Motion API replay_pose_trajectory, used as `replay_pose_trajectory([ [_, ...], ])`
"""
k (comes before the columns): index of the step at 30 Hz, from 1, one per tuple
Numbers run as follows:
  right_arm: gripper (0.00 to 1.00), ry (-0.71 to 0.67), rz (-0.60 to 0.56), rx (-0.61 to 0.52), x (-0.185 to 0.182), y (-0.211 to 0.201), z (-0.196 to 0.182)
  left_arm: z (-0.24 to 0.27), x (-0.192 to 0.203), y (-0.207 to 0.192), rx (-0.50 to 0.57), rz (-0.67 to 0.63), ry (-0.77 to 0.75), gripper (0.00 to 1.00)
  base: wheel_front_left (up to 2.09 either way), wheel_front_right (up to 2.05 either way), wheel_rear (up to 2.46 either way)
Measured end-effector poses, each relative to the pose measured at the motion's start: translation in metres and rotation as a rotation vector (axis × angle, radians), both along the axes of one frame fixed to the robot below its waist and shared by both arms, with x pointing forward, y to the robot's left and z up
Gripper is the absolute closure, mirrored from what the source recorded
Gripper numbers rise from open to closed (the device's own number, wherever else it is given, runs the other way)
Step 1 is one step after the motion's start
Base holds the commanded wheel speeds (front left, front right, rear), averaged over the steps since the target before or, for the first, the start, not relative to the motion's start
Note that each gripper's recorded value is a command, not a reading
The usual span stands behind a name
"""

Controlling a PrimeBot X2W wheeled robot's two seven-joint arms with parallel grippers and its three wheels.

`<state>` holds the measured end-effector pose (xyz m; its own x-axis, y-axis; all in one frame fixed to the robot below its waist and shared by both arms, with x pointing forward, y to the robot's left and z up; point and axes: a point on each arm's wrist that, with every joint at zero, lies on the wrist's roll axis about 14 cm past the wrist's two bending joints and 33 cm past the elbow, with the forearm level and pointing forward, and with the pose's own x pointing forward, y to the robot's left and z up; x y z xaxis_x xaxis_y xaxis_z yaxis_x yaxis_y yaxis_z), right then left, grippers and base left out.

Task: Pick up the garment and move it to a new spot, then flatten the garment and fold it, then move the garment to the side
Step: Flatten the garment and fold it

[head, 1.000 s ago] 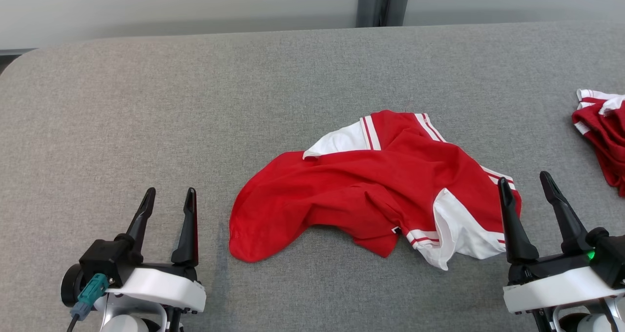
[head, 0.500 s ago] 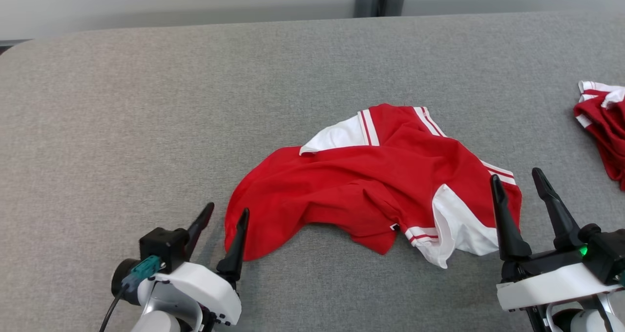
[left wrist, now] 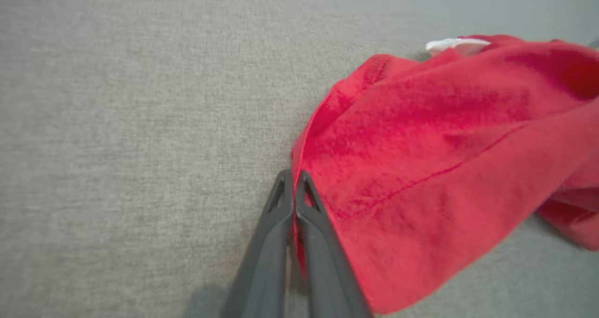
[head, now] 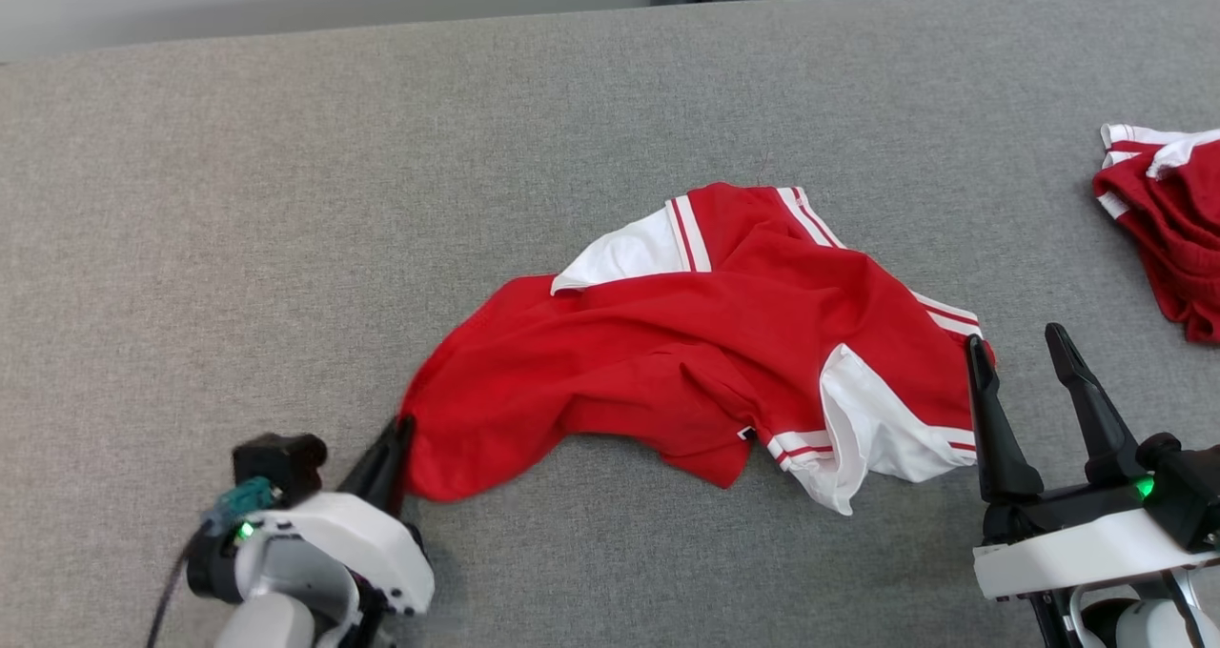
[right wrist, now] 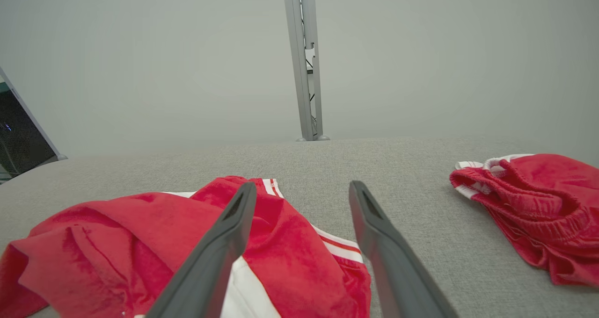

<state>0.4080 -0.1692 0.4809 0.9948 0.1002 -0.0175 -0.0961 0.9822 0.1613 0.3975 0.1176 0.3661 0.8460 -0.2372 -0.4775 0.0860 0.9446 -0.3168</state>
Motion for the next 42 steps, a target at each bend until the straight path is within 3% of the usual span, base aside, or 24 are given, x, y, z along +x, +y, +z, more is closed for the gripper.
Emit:
replay_pose_trajectory([
  [12,0.0,0.013,-0.003,0.02,0.005,0.001,-0.006,0.031,0.048,0.061,0.096,0.135,-0.154,1.0,0.0,0.0,0.0],
  [23,0.0,0.019,-0.003,0.036,0.007,0.003,-0.01,0.015,0.035,0.097,0.112,0.259,-0.114,1.0,0.0,0.0,0.0],
  [24,0.0,0.018,0.0,0.037,0.007,0.004,-0.01,0.014,0.033,0.096,0.103,0.264,-0.113,0.62,0.0,0.0,0.0],
  [25,0.0,0.017,0.003,0.038,0.008,0.005,-0.009,0.015,0.032,0.094,0.084,0.269,-0.116,0.0,0.0,0.0,0.0],
  [33,0.0,-0.014,0.03,0.034,0.009,0.013,0.002,0.048,0.031,0.08,0.015,0.305,-0.279,0.0,0.0,0.0,0.0],
  [42,0.0,-0.028,0.06,0.009,0.002,0.02,0.012,0.107,0.024,0.084,0.113,0.317,-0.49,0.0,0.0,0.0,0.0],
])
